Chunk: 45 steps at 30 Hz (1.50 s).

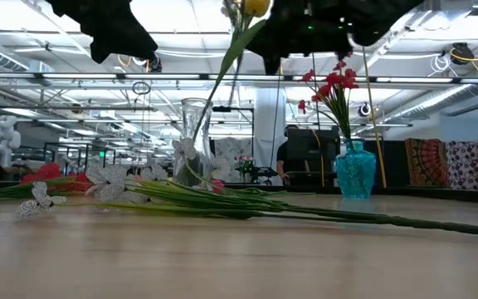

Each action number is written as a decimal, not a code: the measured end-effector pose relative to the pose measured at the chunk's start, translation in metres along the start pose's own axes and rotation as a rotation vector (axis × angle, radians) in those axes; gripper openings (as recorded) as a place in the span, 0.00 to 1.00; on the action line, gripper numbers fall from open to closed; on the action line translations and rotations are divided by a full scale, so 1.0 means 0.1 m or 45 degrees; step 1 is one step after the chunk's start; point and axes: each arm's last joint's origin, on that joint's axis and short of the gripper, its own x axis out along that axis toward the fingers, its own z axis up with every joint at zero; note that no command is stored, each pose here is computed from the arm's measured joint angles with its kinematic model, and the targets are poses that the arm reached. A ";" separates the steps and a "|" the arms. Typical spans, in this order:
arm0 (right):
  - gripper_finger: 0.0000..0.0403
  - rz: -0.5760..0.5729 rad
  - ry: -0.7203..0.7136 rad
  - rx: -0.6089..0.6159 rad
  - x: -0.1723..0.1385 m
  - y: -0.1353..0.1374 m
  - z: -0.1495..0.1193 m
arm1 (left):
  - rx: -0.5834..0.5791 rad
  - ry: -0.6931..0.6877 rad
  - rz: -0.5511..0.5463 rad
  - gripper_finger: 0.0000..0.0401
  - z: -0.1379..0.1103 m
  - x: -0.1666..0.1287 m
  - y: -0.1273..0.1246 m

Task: Sort flowers into vase by color
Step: Put the right white flowers into the transparent flower vase

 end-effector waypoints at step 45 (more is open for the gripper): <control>0.22 0.348 0.162 -0.050 0.67 0.23 -0.50 | -0.004 -0.003 0.005 0.29 0.00 0.00 0.00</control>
